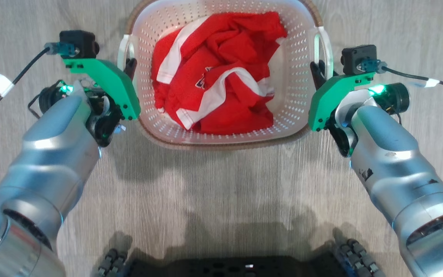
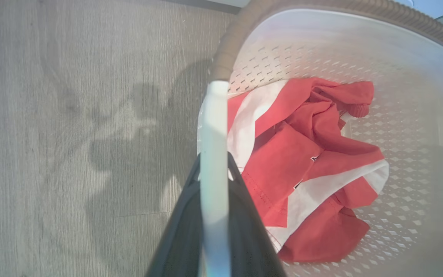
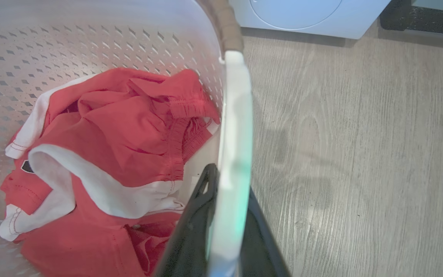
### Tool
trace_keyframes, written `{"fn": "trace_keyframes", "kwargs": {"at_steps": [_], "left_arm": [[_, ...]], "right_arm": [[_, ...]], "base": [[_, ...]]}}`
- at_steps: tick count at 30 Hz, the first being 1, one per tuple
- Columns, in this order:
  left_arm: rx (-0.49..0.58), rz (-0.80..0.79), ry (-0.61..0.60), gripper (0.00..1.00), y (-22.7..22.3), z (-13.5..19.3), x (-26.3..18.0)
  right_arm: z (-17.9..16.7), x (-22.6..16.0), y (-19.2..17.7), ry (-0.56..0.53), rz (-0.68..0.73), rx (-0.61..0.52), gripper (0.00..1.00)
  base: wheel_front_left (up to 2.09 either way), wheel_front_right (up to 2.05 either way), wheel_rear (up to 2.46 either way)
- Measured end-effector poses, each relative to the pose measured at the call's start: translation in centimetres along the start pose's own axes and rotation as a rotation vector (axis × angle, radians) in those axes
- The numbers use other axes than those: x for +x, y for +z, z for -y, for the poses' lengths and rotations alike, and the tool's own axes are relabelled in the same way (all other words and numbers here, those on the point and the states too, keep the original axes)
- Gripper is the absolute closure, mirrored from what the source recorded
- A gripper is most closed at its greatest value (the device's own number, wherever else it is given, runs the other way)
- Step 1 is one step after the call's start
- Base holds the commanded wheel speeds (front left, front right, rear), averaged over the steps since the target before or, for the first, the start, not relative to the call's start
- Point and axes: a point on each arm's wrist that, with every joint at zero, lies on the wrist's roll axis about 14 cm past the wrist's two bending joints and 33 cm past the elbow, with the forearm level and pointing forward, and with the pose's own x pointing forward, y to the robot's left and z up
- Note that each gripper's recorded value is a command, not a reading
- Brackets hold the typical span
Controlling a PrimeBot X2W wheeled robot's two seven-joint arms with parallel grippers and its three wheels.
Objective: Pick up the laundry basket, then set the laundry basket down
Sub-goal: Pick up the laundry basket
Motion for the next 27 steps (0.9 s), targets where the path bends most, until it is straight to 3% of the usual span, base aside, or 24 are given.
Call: {"fn": "trace_keyframes", "kwargs": {"at_steps": [27], "left_arm": [[0.012, -0.003, -0.002, 1.0, 2.2, 3.7, -9.3]], "right_arm": [[-3.9, -9.5, 4.4, 0.017, -0.072, 0.034, 1.0]], "base": [[0.0, 0.0, 0.0]]}}
